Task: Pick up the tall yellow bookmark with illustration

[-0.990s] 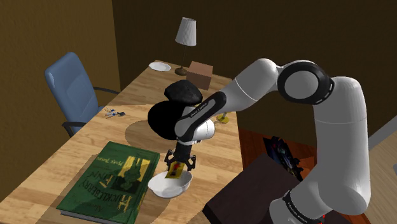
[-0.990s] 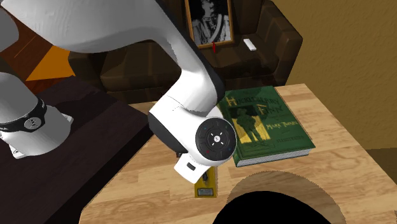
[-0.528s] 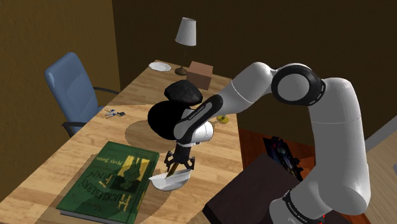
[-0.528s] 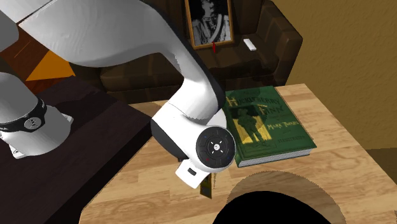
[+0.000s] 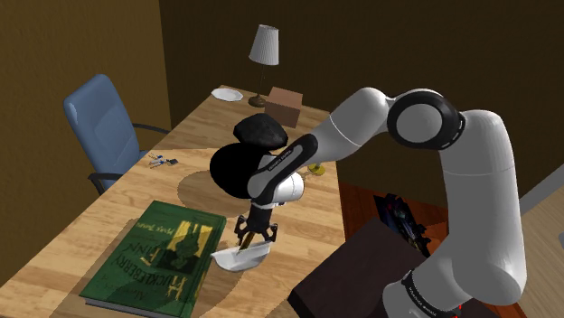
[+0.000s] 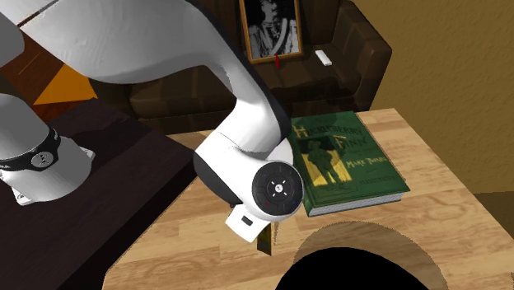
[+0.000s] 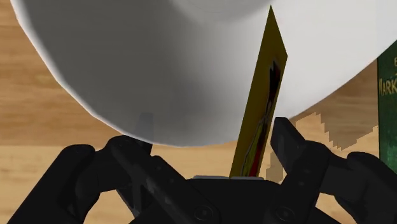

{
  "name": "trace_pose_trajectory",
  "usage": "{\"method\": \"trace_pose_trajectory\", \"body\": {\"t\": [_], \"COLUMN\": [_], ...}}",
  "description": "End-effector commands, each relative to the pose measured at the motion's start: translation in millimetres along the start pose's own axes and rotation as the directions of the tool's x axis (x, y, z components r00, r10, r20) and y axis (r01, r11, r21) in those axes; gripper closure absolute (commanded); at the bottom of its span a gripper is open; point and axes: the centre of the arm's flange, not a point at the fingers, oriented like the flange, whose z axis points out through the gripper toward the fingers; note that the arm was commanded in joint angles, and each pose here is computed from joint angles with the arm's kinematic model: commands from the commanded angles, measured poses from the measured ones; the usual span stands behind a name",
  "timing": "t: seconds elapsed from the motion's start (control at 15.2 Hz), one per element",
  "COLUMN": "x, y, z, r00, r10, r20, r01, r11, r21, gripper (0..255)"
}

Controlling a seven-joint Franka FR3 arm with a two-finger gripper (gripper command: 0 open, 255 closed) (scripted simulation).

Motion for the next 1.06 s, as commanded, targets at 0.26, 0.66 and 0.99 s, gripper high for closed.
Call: {"method": "trace_pose_trajectory", "body": {"t": [0.26, 0.66, 0.99], "x": [-16, -31, -38], "y": [1, 1, 1], "z": [-20, -48, -63], "r00": [1.0, 1.0, 1.0], "r10": [-0.003, -0.003, -0.003], "r20": [0.009, 0.009, 0.009], "r01": [0.003, 0.003, 0.003], "r11": [1.0, 1.0, 1.0], "r21": [-0.011, -0.011, -0.011], "gripper": [255, 255, 255]}}
